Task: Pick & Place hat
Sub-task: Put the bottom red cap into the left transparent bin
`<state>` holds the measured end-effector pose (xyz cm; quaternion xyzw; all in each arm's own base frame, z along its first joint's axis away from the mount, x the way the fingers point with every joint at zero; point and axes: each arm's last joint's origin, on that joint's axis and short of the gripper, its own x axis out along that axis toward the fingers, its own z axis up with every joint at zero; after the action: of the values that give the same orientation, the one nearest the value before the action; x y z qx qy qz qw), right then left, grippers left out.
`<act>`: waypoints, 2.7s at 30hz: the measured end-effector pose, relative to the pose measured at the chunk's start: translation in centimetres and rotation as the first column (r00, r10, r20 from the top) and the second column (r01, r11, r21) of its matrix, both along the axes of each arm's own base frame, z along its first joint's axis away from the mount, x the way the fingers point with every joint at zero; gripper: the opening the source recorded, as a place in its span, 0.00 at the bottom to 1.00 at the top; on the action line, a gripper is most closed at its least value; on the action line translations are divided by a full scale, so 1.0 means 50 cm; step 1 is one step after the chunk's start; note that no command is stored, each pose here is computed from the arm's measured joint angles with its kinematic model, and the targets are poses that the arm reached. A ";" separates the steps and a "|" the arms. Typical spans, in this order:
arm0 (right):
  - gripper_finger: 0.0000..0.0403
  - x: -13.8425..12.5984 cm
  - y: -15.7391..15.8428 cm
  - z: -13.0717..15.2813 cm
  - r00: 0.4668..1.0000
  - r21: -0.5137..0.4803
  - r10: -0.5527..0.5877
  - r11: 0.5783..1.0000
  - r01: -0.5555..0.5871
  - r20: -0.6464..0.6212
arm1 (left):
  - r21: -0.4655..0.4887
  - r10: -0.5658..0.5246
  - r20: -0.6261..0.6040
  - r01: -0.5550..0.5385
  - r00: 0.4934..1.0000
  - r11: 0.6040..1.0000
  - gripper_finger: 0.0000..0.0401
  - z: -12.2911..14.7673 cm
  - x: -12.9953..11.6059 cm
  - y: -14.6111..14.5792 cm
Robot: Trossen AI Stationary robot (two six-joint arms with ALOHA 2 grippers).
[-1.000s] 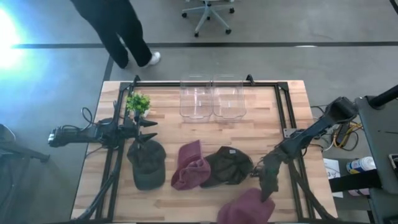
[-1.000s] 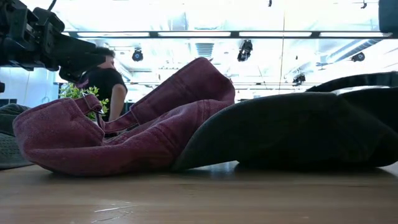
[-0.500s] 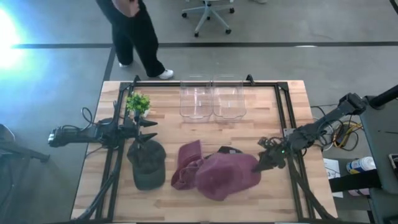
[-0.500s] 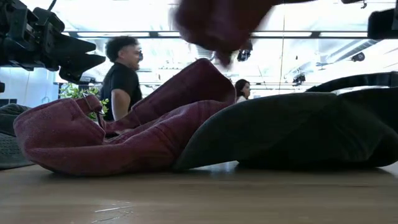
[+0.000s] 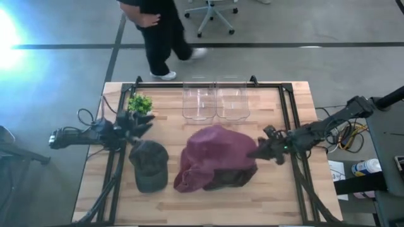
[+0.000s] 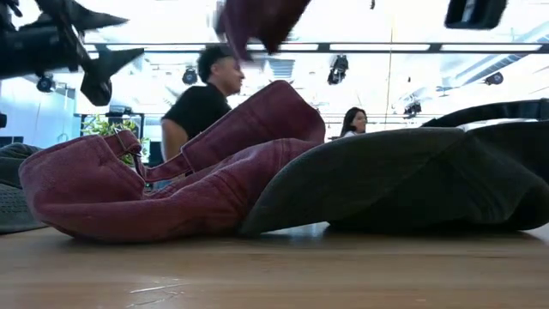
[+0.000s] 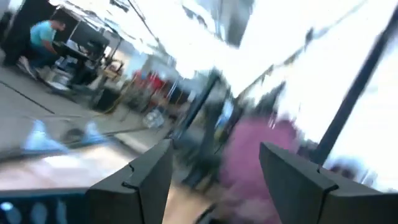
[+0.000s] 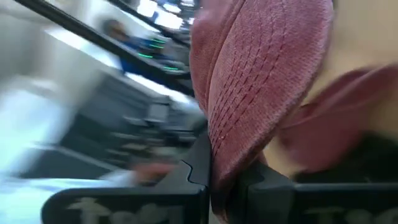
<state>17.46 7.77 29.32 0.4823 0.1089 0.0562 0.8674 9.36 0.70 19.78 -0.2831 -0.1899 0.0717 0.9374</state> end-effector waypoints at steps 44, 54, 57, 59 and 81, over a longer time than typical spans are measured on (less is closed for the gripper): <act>0.03 0.241 0.089 0.074 0.627 -0.339 -0.269 -0.654 -0.676 -0.731 | -0.368 -0.162 -0.221 0.072 0.962 0.927 0.58 0.103 0.066 -0.004; 0.03 0.252 0.115 0.047 0.620 -0.291 -0.309 -0.677 -0.676 -0.722 | 0.081 -0.146 -0.655 0.261 0.741 0.962 0.58 0.206 0.253 -0.017; 0.03 0.253 0.116 0.050 0.633 -0.289 -0.324 -0.682 -0.671 -0.703 | 0.129 -0.104 -0.780 0.321 0.617 0.938 0.58 0.182 0.320 -0.017; 0.03 0.251 0.116 0.056 0.645 -0.303 -0.318 -0.684 -0.663 -0.694 | 0.171 -0.081 -0.798 0.354 0.597 0.920 0.58 0.186 0.360 -0.017; 0.03 0.218 0.112 0.086 0.692 -0.388 -0.395 -0.613 -0.688 -0.604 | 0.194 -0.071 -0.859 0.452 0.507 0.871 0.58 0.209 0.512 -0.026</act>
<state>28.36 13.35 33.61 -0.6102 0.4680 -0.0221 0.6389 34.96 -0.60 30.22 -0.0456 0.3113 0.0107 0.9492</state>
